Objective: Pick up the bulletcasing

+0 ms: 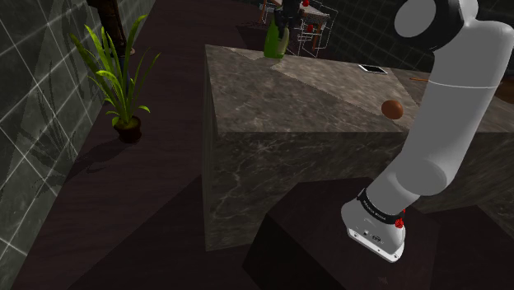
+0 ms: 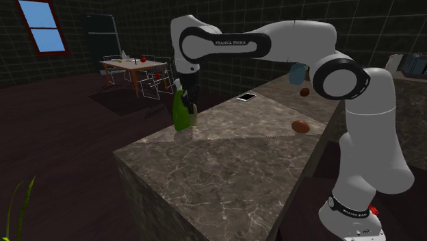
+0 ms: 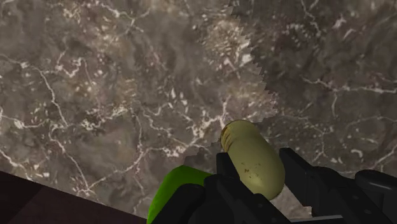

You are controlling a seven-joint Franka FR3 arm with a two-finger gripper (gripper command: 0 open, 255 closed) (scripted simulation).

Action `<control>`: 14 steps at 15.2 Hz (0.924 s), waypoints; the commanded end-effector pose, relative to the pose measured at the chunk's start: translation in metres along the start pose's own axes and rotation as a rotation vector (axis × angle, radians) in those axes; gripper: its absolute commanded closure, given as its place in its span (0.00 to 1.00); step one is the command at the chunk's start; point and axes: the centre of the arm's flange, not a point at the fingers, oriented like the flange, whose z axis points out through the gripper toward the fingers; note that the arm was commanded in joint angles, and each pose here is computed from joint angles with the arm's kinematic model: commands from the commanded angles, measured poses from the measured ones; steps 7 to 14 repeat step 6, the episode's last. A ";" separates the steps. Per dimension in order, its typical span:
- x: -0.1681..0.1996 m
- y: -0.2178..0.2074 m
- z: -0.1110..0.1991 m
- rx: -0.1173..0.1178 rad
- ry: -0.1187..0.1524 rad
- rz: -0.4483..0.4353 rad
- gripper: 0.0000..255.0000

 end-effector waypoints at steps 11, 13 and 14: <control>0.000 0.003 -0.028 0.000 0.000 0.000 1.00; 0.000 0.003 -0.028 0.000 0.000 0.000 1.00; 0.000 0.003 -0.028 0.000 0.000 0.000 1.00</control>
